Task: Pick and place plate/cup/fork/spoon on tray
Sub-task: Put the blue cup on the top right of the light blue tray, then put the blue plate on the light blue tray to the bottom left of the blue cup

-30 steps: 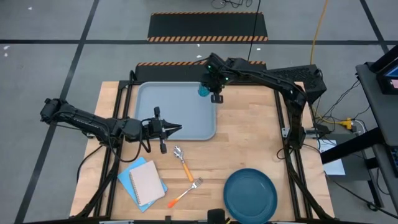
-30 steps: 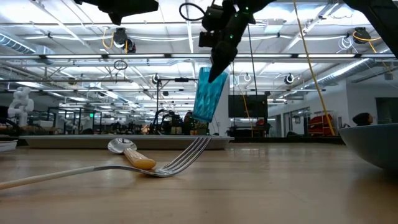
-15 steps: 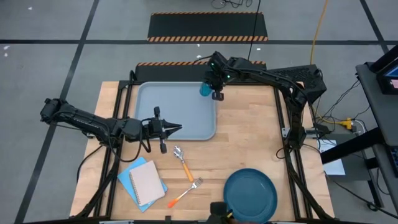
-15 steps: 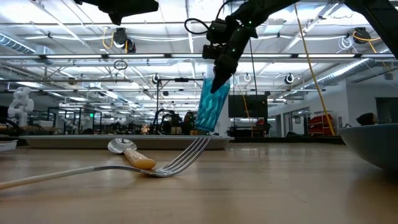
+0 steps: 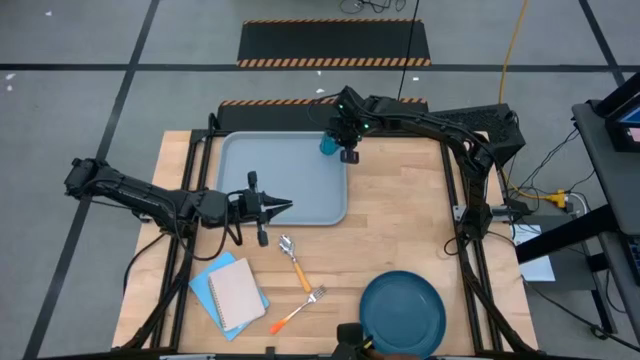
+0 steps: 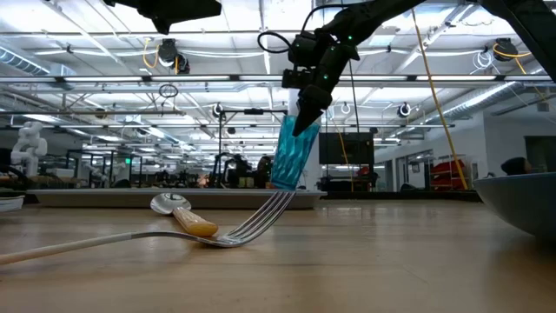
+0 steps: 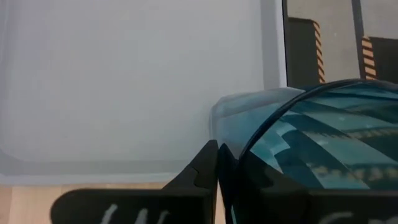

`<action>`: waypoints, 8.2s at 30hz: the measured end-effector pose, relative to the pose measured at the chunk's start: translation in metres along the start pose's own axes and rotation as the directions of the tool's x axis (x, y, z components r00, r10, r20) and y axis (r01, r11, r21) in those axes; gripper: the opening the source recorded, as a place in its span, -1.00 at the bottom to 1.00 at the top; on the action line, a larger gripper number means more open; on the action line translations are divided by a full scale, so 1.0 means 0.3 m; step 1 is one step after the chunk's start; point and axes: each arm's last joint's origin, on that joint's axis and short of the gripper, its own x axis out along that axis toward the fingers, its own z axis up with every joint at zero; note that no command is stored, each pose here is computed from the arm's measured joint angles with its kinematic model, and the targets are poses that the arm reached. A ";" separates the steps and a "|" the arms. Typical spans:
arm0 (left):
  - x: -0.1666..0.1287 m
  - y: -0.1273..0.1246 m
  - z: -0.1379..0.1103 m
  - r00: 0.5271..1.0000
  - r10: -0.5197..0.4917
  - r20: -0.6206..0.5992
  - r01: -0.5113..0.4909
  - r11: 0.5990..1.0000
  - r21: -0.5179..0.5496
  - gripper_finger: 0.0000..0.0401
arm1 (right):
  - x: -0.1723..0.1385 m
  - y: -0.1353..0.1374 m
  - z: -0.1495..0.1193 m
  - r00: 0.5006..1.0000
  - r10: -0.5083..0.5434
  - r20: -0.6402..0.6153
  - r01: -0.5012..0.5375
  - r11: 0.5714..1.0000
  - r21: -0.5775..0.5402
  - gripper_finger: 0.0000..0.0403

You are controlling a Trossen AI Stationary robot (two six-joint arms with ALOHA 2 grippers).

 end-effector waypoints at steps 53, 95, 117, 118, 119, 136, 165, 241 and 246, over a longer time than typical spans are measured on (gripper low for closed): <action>0.000 0.000 0.000 1.000 -0.001 0.000 0.001 1.000 0.001 -0.84 | -0.057 -0.010 0.003 0.996 -0.060 0.069 0.056 0.997 0.062 -0.06; -0.002 -0.004 0.010 1.000 -0.005 0.029 0.006 0.999 -0.051 -0.84 | -0.450 0.969 -0.159 0.989 0.117 0.089 -0.133 0.971 0.199 -0.06; -0.083 -0.156 0.025 0.977 -0.203 0.064 0.213 0.940 -0.266 -0.84 | -0.321 1.480 -0.337 0.863 0.409 0.296 -0.499 0.779 0.379 -0.06; -0.084 -0.166 0.022 0.976 -0.208 0.060 0.217 0.938 -0.269 -0.84 | -0.317 1.500 -0.343 0.864 0.415 0.286 -0.500 0.773 0.390 -0.06; -0.086 -0.177 0.018 0.975 -0.215 0.055 0.222 0.937 -0.269 -0.84 | -0.311 1.520 -0.351 0.865 0.420 0.274 -0.500 0.769 0.398 -0.06; -0.085 -0.244 0.005 0.967 -0.247 0.068 0.256 0.921 -0.295 -0.84 | -0.363 1.866 -0.281 0.891 0.407 0.202 -0.453 0.825 0.336 -0.06; -0.096 -0.250 0.005 0.982 -0.178 0.062 0.188 0.949 -0.252 -0.84 | -0.153 1.819 -0.383 0.956 0.291 0.019 -0.279 0.895 0.349 -0.06; -0.115 -0.119 0.029 1.000 -0.005 0.021 0.007 0.997 -0.080 -0.84 | -0.161 1.193 -0.020 0.988 0.123 0.092 -0.088 0.944 -0.317 -1.00; -0.115 -0.063 0.008 0.997 0.060 -0.056 -0.064 0.995 -0.072 -0.84 | -0.125 1.091 0.032 0.973 0.182 0.142 -0.121 0.925 -0.360 -1.00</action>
